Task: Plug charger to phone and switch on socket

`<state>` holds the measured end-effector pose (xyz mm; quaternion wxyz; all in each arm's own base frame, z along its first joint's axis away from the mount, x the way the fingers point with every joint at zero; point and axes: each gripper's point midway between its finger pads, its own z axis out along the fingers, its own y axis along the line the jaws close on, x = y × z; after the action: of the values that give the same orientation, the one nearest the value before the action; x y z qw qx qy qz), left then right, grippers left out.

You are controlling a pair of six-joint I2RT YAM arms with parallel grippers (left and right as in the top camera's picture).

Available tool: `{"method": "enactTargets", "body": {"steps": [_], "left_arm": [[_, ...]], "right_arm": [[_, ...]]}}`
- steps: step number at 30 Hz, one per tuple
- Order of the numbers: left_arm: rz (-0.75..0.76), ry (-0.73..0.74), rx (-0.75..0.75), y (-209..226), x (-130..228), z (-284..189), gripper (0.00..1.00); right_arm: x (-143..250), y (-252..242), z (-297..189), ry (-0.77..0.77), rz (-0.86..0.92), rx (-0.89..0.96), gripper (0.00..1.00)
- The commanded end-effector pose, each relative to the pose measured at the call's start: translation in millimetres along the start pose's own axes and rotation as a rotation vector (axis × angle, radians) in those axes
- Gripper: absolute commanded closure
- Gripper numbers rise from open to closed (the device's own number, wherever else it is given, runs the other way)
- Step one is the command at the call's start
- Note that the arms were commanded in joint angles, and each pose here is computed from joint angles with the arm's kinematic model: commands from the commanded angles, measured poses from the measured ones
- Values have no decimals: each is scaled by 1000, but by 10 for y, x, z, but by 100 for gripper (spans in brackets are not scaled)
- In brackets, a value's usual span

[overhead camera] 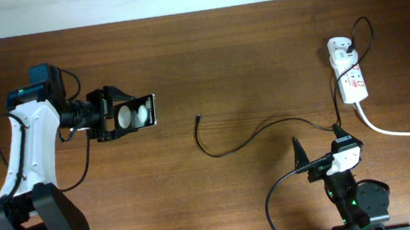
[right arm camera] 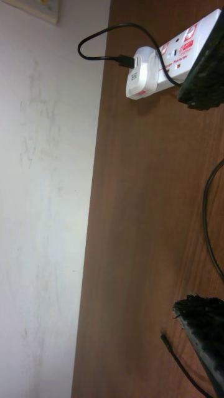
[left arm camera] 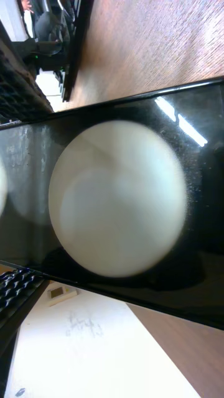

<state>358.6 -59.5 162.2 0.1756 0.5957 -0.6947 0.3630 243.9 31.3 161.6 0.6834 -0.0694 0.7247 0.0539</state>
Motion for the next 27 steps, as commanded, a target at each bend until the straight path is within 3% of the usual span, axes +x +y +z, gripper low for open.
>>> {"method": "enactTargets", "body": {"steps": [1,15,23,27], "left_arm": [[5,-5,17,-12,46,-56,95],[-17,-20,-49,149,55,-39,95],[21,119,-67,250,326,-51,95],[25,68,-90,289,238,-46,94]], "right_arm": [[21,-1,0,3,7,4,1],[20,-1,0,2,7,4,1],[20,-1,0,2,7,4,1],[21,-1,0,3,8,4,1]]}}
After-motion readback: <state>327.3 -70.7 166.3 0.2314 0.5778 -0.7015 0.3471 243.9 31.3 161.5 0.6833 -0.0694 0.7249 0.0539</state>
